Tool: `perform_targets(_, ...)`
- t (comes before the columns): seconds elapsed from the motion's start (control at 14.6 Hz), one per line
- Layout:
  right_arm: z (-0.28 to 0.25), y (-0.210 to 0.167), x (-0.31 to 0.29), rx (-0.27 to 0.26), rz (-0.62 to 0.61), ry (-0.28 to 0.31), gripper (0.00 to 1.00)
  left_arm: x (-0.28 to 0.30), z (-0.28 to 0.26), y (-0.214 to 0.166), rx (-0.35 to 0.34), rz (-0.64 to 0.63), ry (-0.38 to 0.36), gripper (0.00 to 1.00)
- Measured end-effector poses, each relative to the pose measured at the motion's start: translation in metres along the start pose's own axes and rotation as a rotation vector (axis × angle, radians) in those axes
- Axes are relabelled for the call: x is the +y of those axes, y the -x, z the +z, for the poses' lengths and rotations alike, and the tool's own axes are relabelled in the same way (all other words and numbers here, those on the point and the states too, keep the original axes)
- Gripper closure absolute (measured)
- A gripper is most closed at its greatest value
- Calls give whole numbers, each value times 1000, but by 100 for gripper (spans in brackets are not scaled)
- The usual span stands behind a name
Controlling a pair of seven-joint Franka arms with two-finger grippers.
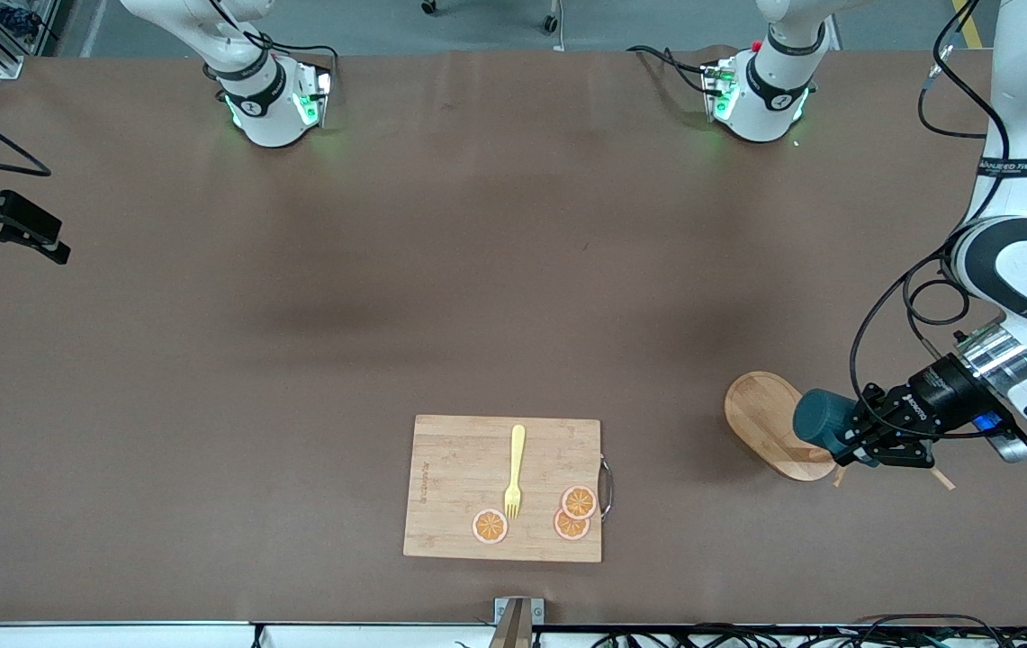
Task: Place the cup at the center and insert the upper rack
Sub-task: 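Open the left gripper and withdraw it from the mug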
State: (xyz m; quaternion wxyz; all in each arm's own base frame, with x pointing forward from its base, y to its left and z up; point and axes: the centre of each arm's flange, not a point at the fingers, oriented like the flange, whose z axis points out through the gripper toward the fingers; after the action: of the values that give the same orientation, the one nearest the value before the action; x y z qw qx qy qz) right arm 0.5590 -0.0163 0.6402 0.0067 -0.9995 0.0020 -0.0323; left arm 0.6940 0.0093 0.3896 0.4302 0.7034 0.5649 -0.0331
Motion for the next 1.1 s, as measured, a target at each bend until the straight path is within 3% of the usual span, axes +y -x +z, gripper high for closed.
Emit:
perform_targets(0.21, 0, 0, -1, -4, -1, 0, 0, 2, -5, -5, 6, -4, 10, 90)
perform_targets(0.27, 1, 1, -1, -6, -1, 0, 0, 4, -8, -7, 9, -4, 15, 83)
perform_targets(0.62, 1, 2, -1, -15, -1, -1, 0, 30, -35, 1, 28, 37, 67, 33)
perform_targets(0.82, 1, 2, -1, -16, -2, -1, 0, 44, -50, 33, 55, 150, 34, 2)
perform_targets(0.96, 2, 2, -1, -19, -2, -1, 0, 54, -66, 62, 73, 257, -24, 0)
perform_targets(1.1, 2, 2, -1, -23, -2, -1, 0, 61, -92, 96, 134, 429, -140, 0)
